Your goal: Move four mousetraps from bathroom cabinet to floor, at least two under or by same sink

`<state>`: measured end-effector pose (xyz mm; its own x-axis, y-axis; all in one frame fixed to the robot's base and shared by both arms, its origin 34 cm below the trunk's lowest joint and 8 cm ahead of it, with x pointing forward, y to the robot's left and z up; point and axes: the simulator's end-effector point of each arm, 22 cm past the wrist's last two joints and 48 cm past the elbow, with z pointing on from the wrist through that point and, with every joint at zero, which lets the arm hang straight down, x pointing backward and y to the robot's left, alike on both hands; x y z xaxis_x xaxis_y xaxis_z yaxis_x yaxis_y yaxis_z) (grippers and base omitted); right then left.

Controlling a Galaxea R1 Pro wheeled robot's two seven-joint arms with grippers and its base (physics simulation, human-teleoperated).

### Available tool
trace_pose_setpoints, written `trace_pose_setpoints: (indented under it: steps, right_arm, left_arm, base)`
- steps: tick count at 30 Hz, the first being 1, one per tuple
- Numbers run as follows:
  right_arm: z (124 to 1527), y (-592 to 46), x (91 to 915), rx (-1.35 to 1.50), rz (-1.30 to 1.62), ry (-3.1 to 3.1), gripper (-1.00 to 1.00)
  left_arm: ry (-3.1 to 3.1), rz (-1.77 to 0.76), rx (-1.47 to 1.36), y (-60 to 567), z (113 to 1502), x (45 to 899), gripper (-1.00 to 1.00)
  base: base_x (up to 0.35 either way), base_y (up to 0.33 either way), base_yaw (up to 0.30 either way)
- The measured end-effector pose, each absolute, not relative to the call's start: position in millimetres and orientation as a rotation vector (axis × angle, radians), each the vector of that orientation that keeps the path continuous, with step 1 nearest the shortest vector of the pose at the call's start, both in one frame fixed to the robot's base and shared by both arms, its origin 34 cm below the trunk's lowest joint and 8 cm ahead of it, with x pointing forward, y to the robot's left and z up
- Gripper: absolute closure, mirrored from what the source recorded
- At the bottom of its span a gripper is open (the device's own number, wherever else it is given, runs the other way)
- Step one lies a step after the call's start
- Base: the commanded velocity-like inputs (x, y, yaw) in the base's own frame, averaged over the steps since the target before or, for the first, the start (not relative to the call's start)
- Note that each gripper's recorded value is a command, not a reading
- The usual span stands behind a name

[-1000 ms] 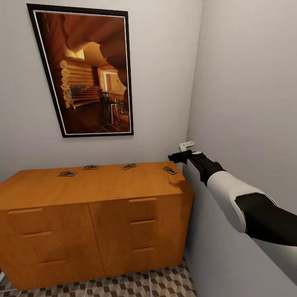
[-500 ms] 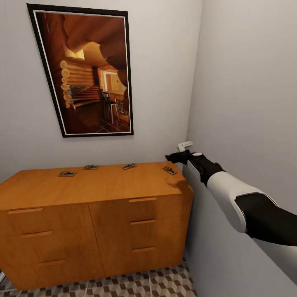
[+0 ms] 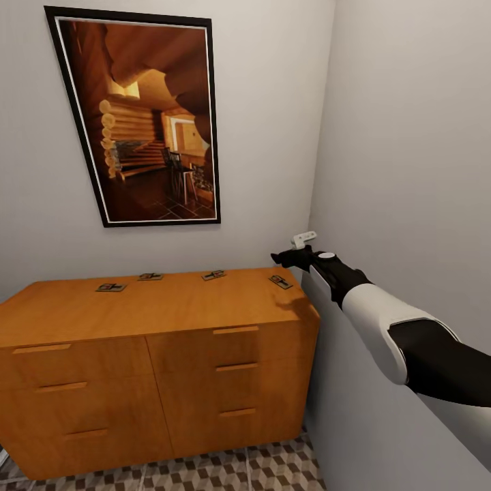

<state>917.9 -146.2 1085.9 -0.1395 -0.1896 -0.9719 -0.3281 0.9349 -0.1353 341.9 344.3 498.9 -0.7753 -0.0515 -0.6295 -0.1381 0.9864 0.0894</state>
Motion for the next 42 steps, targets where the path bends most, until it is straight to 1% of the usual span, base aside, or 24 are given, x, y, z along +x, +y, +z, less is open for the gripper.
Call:
trace_pose_setpoints:
  steps: [36,42]
  right_arm:
    - [1045,-157,913,-0.373,0.120,1.813,-1.00]
    - [1032,-158,910,-0.373,0.123,1.843,-1.00]
  left_arm:
    - [2.454,0.174,-0.133,346,500,343,-1.00]
    - [2.455,0.175,-0.134,346,499,342,-1.00]
  base:
    - [0.000,0.000,0.000]
    - [0.146,0.000,0.000]
